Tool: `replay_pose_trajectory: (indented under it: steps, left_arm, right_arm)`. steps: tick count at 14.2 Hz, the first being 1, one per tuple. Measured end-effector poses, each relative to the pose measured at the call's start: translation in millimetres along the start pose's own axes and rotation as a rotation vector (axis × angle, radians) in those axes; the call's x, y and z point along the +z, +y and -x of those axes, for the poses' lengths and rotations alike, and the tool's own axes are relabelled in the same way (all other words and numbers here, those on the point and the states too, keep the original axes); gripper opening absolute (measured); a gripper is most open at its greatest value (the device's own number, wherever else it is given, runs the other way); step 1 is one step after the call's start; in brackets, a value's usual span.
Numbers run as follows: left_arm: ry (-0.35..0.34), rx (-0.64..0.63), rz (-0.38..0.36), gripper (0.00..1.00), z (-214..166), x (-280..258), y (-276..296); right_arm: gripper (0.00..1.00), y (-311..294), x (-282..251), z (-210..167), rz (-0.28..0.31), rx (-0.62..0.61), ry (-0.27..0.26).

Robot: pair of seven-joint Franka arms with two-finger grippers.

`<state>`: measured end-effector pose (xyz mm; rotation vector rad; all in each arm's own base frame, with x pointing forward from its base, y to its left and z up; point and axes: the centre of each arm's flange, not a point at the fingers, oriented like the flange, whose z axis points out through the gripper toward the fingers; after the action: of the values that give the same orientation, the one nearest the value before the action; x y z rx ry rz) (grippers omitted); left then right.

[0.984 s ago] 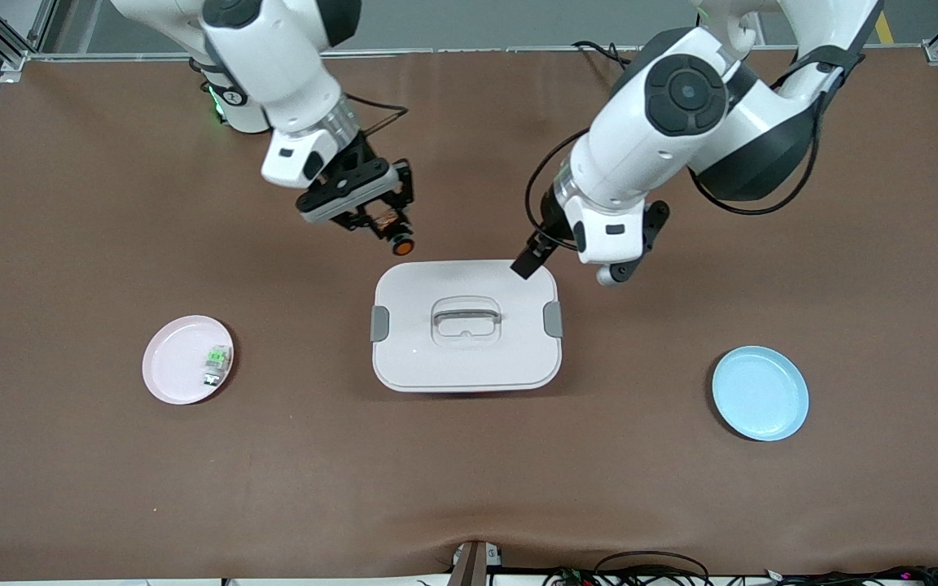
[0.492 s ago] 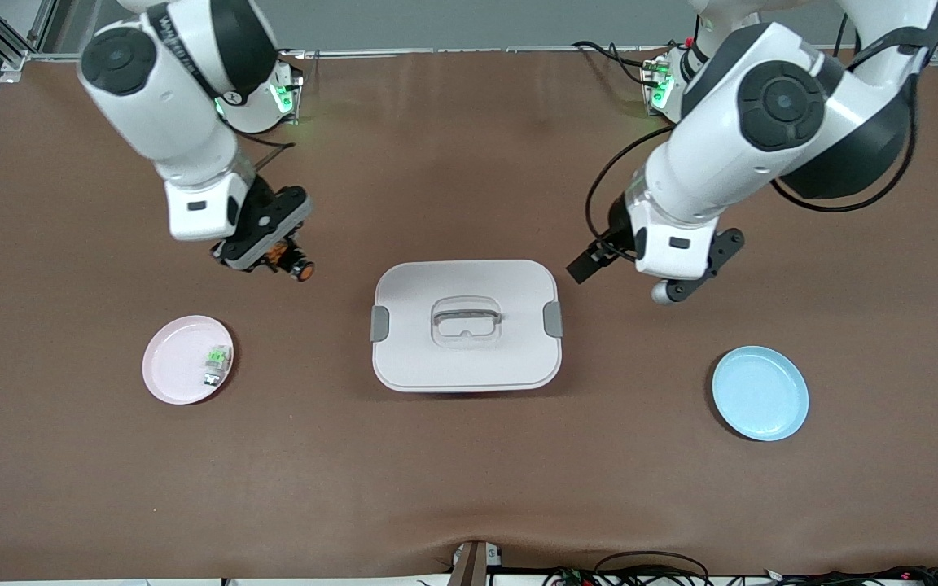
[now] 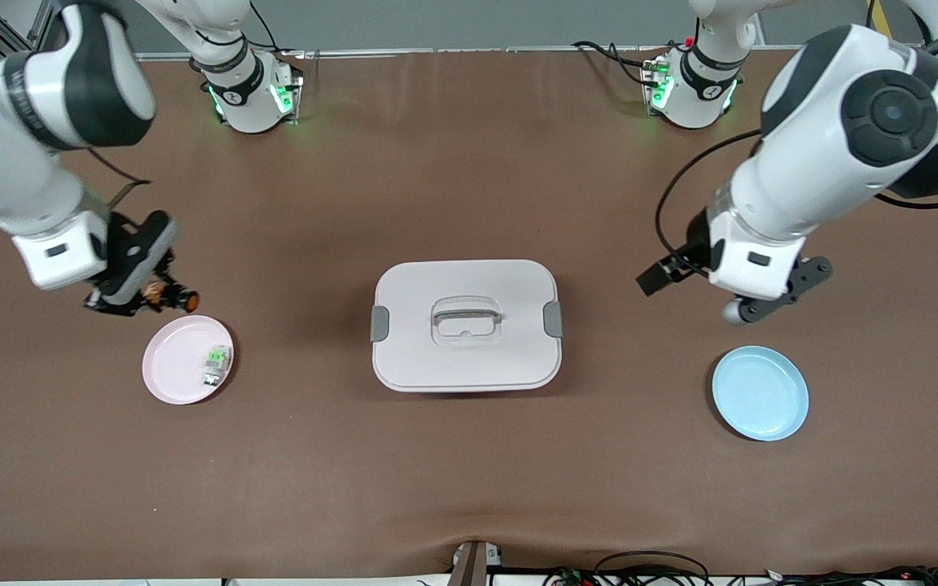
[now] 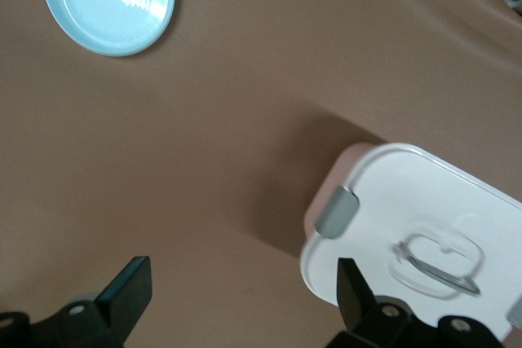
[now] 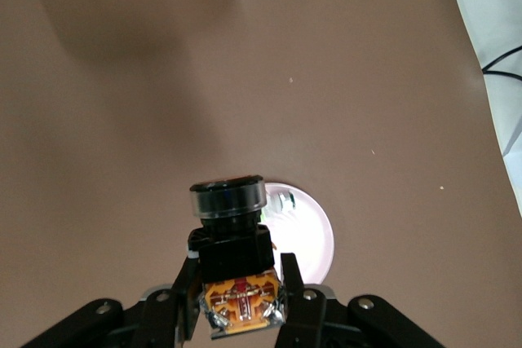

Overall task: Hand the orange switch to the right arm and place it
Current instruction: 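Carry the switch with the right gripper while the left gripper withdraws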

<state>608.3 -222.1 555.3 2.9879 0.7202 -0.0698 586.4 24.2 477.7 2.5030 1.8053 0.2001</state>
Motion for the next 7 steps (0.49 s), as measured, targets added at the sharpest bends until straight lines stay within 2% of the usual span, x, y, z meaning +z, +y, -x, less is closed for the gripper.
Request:
replay_pose_trajectory:
  steps: [3,7]
  left_arm:
    - [0.049,0.001,-0.03,1.0,-28,-5,-27]
    - [0.069,0.037,-0.038,1.0,-48,-12,-51]
  right_arm:
    - [0.43,20,42,52,-0.003,-0.057,0.021]
    - [0.43,34,115,105,-0.049,-0.073,0.07]
